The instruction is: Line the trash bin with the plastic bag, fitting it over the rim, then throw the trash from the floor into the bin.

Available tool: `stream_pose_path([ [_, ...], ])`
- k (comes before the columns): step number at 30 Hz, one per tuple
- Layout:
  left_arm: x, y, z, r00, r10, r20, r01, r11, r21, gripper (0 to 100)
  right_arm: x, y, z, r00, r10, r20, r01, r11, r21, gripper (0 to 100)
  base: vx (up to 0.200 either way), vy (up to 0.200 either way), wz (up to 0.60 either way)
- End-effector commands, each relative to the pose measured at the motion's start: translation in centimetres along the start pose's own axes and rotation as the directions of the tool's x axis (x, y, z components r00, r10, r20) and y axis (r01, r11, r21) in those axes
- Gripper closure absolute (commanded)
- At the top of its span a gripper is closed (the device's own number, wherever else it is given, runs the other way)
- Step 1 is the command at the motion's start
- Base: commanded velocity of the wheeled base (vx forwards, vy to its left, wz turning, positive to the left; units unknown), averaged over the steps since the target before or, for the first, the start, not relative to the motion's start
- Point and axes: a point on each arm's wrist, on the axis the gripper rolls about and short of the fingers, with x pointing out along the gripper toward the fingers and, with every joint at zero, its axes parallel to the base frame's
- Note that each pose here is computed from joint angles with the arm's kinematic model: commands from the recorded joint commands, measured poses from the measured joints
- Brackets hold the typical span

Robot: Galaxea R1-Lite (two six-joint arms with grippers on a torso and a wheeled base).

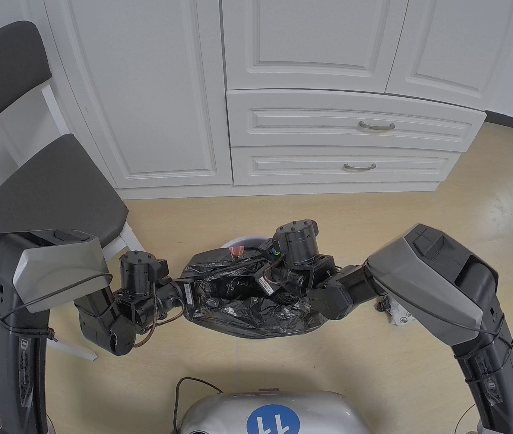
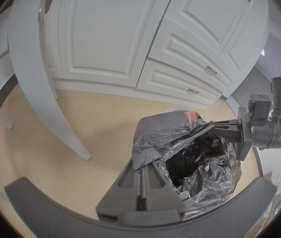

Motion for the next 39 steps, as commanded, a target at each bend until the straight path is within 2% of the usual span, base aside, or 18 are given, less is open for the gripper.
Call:
stream_pose_path([
  [1, 0.3, 0.1, -0.5, 1.000, 0.001, -0.005, -0.001, 1.000, -0.001, 100, -0.5, -0.7, 1.1, 1.000, -0.014, 0.027, 0.013, 1.000, 0.022, 100, 0.000, 0.000, 0.00],
  [9, 0.4, -0.4, -0.6, 1.000, -0.015, 0.008, 0.015, 1.000, 0.002, 100, 0.4, -2.2, 1.4, 0.997, -0.053, 0.052, 0.050, 0.997, 0.054, 100, 0.000, 0.000, 0.00],
  [16, 0.5, -0.9, -0.3, 0.999, -0.033, 0.043, 0.034, 0.999, -0.017, 100, 1.9, -2.3, 2.0, 0.992, -0.082, 0.098, 0.073, 0.993, 0.090, 100, 0.000, 0.000, 0.00],
  [23, 0.5, -1.2, 0.1, 0.996, -0.047, 0.075, 0.050, 0.998, -0.043, 100, 2.3, -2.8, 2.0, 0.990, -0.094, 0.104, 0.084, 0.992, 0.094, 100, 0.000, 0.000, 0.00],
  [28, 0.5, -1.5, 0.3, 0.992, -0.062, 0.106, 0.068, 0.997, -0.047, 100, 3.1, -3.4, 2.1, 0.986, -0.115, 0.123, 0.102, 0.989, 0.105, 100, 0.000, 0.000, 0.00],
  [30, 0.3, -1.8, 0.6, 0.985, -0.080, 0.153, 0.087, 0.995, -0.041, 100, 3.8, -3.6, 2.2, 0.982, -0.127, 0.137, 0.112, 0.987, 0.114, 100, 0.000, 0.000, 0.00],
  [32, 0.2, -1.9, 0.8, 0.980, -0.086, 0.178, 0.095, 0.995, -0.038, 100, 4.2, -3.7, 2.1, 0.980, -0.134, 0.146, 0.118, 0.986, 0.118, 100, 0.000, 0.000, 0.00],
  [38, 0.5, -1.9, 0.4, 0.980, -0.089, 0.175, 0.097, 0.995, -0.037, 100, 5.3, -3.3, 0.6, 0.984, -0.131, 0.124, 0.117, 0.987, 0.114, 100, 0.000, 0.000, 0.00],
  [39, 0.5, -1.9, 0.4, 0.980, -0.089, 0.175, 0.097, 0.995, -0.037, 100, 5.3, -3.3, 0.6, 0.984, -0.131, 0.124, 0.117, 0.987, 0.114, 0, 0.000, 0.000, 0.00],
])
